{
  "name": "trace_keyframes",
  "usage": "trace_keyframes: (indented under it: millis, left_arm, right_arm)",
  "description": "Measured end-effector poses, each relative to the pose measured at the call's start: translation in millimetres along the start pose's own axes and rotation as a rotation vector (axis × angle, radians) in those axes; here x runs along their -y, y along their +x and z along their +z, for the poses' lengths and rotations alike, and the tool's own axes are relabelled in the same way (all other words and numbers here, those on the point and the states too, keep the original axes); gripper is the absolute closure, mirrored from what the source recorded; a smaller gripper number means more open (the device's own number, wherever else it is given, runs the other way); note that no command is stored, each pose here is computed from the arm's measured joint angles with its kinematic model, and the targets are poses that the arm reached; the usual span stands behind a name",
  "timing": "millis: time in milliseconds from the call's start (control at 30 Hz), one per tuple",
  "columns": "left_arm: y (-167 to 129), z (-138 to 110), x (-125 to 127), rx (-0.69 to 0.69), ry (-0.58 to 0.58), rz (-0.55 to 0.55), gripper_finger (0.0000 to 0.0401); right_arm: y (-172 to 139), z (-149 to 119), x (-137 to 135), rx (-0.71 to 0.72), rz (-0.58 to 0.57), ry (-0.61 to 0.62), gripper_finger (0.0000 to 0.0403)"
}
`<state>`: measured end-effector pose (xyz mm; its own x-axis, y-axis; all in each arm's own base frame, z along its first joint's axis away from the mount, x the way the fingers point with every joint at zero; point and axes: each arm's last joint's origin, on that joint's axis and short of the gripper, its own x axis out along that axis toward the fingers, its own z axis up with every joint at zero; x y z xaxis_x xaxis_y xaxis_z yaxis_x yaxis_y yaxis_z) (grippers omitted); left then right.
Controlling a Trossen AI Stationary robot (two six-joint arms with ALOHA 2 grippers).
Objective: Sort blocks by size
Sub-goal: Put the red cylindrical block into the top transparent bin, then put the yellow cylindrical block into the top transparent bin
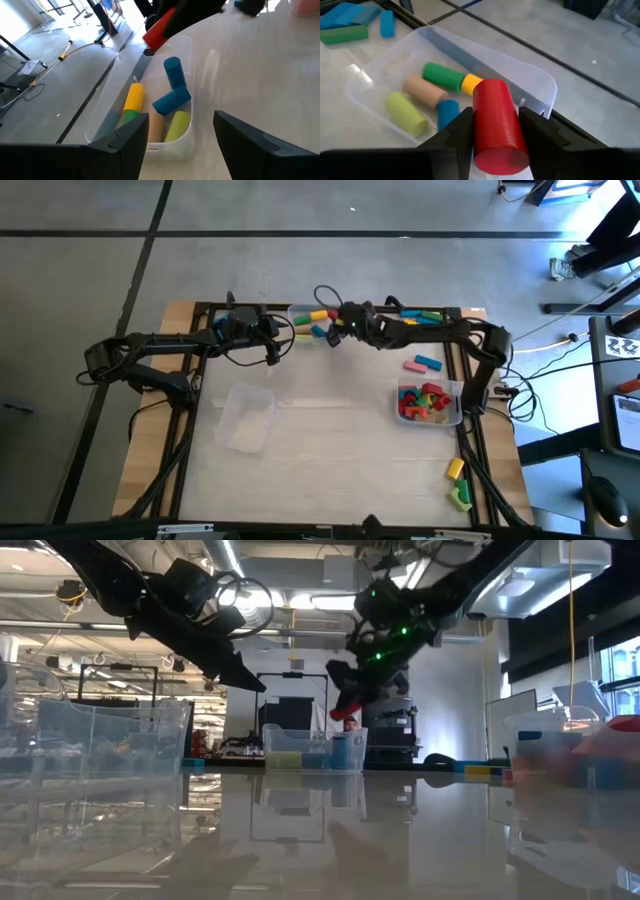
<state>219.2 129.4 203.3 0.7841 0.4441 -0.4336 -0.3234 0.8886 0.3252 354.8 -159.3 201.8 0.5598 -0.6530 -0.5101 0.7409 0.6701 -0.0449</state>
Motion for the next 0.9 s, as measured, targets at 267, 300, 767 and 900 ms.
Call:
trace_keyframes:
  millis: [267, 300, 767, 900]
  left_arm:
    - [0, 0, 0, 0.001, -0.011, 0.0, 0.0183]
    - [0, 0, 0, 0.004, -0.005, 0.001, 0.0183]
    - [0, 0, 0, 0.004, -0.056, 0.002, 0.0183]
    - [0, 0, 0, 0.004, -0.056, 0.001, 0.0183]
  right_arm:
    - [30, -9, 17, -0.002, 0.024, 0.042, 0.0256]
    - [31, -10, 18, -0.006, 0.022, 0.042, 0.025]
    - [14, -6, 5, -0.022, 0.079, -0.017, 0.0129]
    - [-22, 8, -8, -0.019, 0.128, -0.05, 0.0131]
